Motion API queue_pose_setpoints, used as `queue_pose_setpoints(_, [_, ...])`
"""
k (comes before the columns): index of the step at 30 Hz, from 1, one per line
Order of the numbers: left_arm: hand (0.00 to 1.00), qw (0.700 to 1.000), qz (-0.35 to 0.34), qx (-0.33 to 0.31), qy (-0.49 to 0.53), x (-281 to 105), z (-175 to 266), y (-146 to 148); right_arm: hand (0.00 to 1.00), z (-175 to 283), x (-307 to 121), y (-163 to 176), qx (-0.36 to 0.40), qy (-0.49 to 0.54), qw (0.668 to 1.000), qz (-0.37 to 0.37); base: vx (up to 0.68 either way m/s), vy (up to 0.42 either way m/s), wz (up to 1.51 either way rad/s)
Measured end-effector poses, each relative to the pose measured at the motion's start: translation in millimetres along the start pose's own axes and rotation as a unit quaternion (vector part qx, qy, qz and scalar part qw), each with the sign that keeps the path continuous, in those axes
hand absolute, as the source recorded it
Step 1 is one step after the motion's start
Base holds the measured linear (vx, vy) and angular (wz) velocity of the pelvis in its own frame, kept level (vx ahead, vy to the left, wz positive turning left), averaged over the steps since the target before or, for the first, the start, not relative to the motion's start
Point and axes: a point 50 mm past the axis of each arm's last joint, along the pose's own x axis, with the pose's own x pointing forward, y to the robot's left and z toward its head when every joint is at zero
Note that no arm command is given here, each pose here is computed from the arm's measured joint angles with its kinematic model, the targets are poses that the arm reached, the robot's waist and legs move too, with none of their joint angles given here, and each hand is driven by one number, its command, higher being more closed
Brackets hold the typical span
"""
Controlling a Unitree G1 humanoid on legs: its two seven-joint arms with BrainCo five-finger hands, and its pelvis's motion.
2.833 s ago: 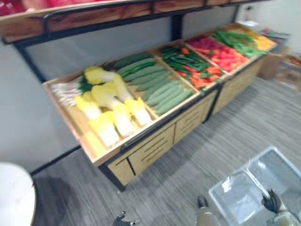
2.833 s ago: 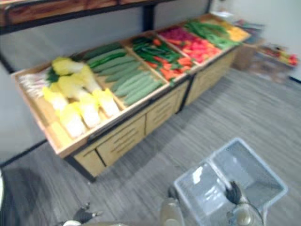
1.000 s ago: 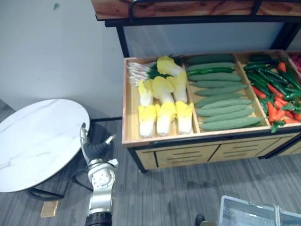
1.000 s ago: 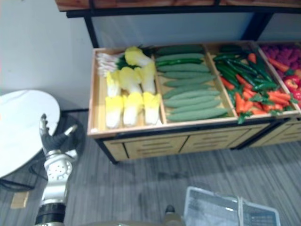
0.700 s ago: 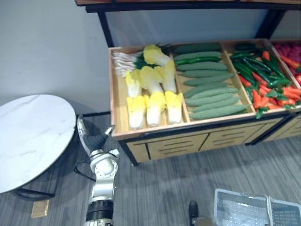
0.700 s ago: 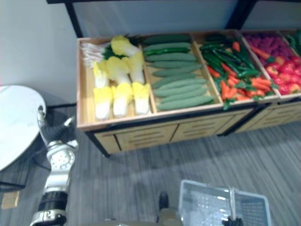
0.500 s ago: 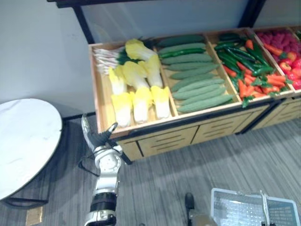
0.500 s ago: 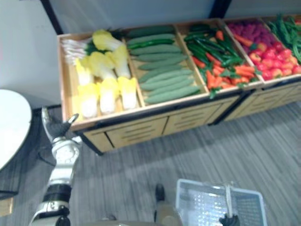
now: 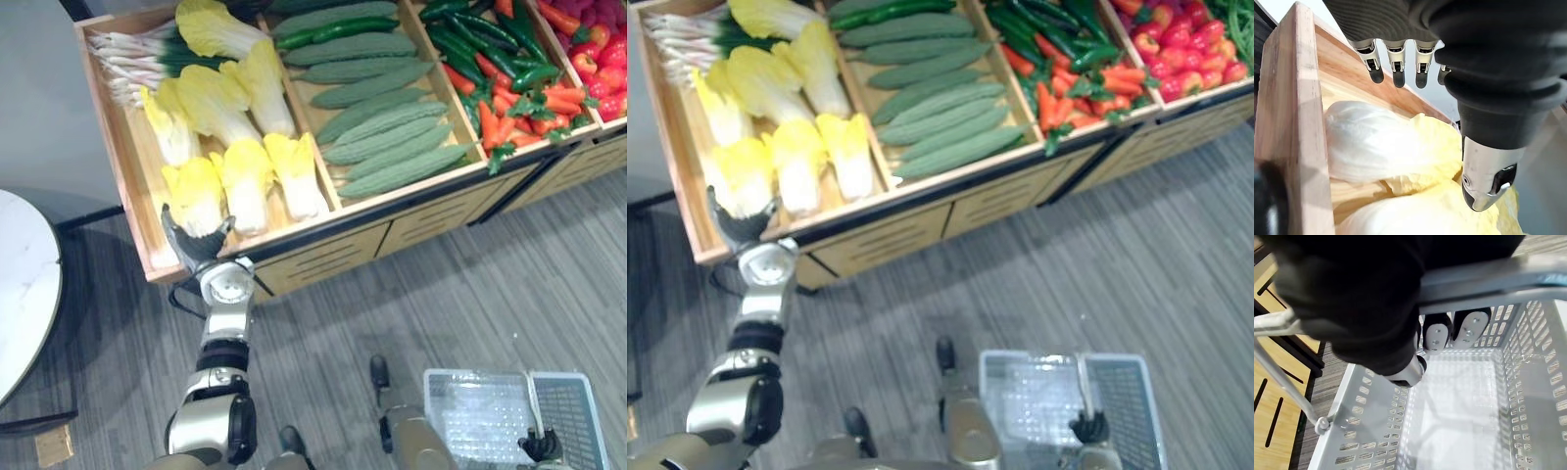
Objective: Pick vegetable in the basket
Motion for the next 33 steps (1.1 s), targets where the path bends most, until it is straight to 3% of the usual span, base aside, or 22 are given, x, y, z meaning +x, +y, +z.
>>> queue_pose_setpoints(12, [0.00,0.998,0.050,-0.004,0.031,15,3,4,1.00,4,-1,6,-0.011,-0.018,1.000,0.001,-0.03,-0.049,0.06])
queue_pose_setpoints(26, [0.00,0.999,0.039,0.005,0.006,36,27,1,1.00,13,1,11,-0.018,-0.037,0.999,0.008,0.00,-0.037,-0.01])
queue_pose_setpoints(33, [0.00,1.000,0.009,0.012,-0.020,31,40,-14,1.00,18,0,15,-0.015,-0.049,0.999,0.015,-0.01,-0.037,-0.02])
